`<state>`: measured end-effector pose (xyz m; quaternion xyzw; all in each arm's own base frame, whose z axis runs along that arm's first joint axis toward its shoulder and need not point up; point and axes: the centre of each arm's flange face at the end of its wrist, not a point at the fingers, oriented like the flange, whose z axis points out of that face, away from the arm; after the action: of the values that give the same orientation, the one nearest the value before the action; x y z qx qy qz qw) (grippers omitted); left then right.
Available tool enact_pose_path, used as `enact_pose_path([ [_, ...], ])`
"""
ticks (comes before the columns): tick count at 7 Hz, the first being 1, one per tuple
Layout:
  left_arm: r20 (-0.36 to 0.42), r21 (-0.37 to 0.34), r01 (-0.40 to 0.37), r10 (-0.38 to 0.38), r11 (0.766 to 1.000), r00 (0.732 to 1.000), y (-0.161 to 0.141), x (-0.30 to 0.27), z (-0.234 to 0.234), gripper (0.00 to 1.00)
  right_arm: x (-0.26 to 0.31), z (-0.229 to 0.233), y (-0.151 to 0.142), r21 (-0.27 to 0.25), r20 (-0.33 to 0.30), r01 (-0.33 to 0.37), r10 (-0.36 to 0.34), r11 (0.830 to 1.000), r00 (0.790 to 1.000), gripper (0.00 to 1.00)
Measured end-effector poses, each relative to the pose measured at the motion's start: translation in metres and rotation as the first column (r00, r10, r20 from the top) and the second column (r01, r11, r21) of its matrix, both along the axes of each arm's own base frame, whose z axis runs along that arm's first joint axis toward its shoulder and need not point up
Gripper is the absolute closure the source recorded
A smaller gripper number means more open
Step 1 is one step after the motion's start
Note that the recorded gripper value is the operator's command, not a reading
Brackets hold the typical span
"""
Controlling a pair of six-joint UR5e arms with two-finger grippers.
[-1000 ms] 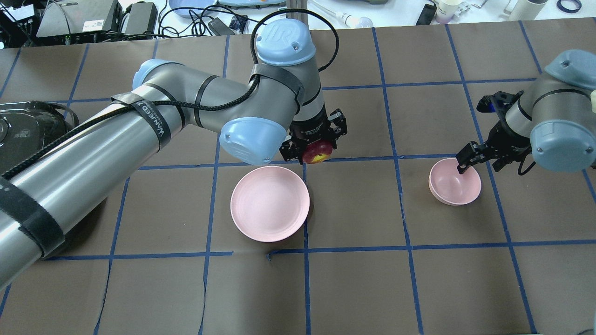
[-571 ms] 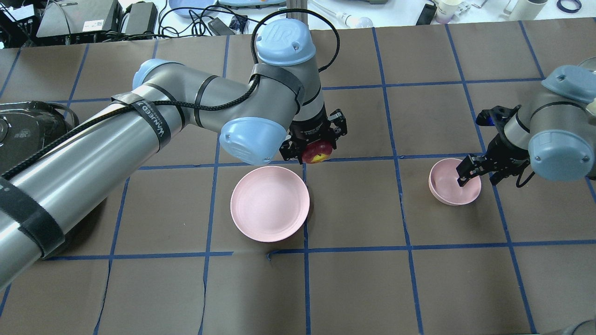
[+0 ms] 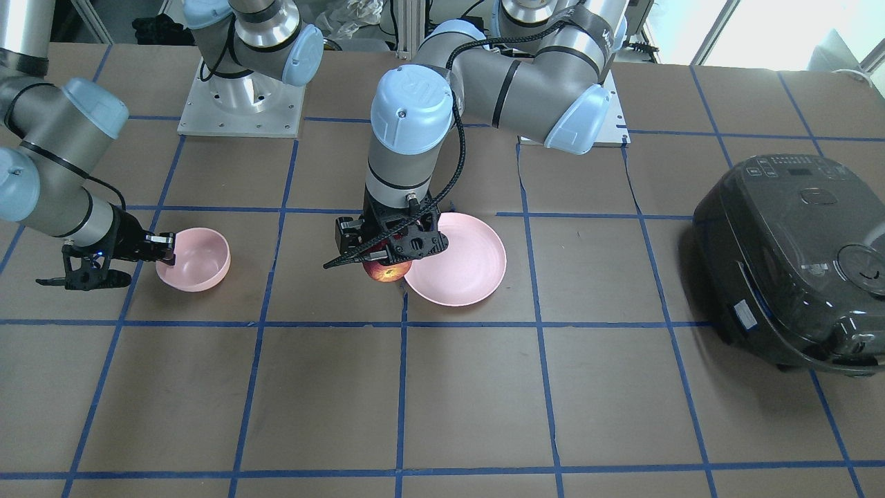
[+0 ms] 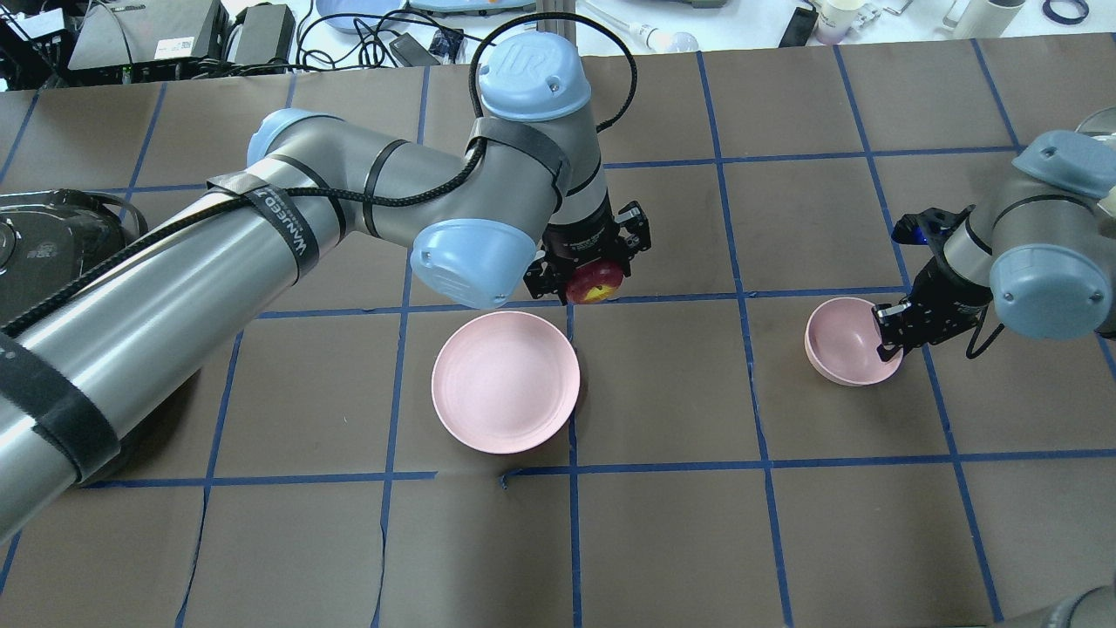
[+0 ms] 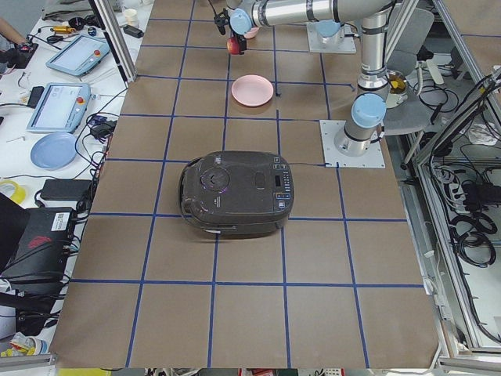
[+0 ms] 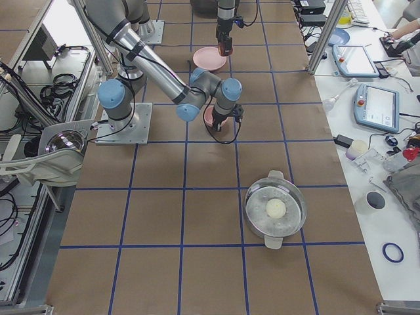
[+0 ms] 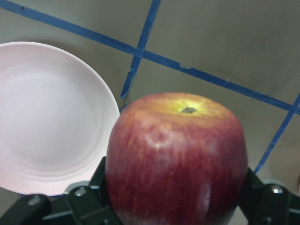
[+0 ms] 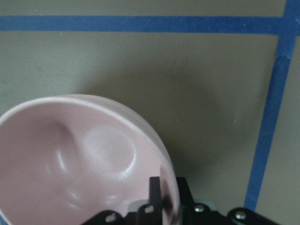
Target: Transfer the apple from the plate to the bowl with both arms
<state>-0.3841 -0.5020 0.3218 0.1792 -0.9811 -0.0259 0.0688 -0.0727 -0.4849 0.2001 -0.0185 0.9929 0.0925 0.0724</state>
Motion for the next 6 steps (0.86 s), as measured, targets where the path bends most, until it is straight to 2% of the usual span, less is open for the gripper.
enact_pose_path([
  [3, 0.025, -0.016, 0.009, -0.009, 1.0, 1.0, -0.002, 0.004, 0.002, 1.0, 0.017, 0.03, -0.021, 0.018, 0.07, 0.034, -0.035, 0.999, 0.997, 1.0],
  [4, 0.026, -0.017, 0.013, -0.013, 1.0, 1.0, -0.002, 0.005, 0.002, 1.0, 0.048, 0.032, -0.026, 0.03, 0.085, 0.063, -0.065, 0.998, 0.994, 1.0],
  [6, 0.027, -0.018, 0.018, -0.018, 1.0, 0.999, -0.003, 0.005, 0.002, 1.0, 0.13, 0.031, -0.027, 0.06, 0.063, 0.123, -0.127, 0.991, 0.99, 1.0],
])
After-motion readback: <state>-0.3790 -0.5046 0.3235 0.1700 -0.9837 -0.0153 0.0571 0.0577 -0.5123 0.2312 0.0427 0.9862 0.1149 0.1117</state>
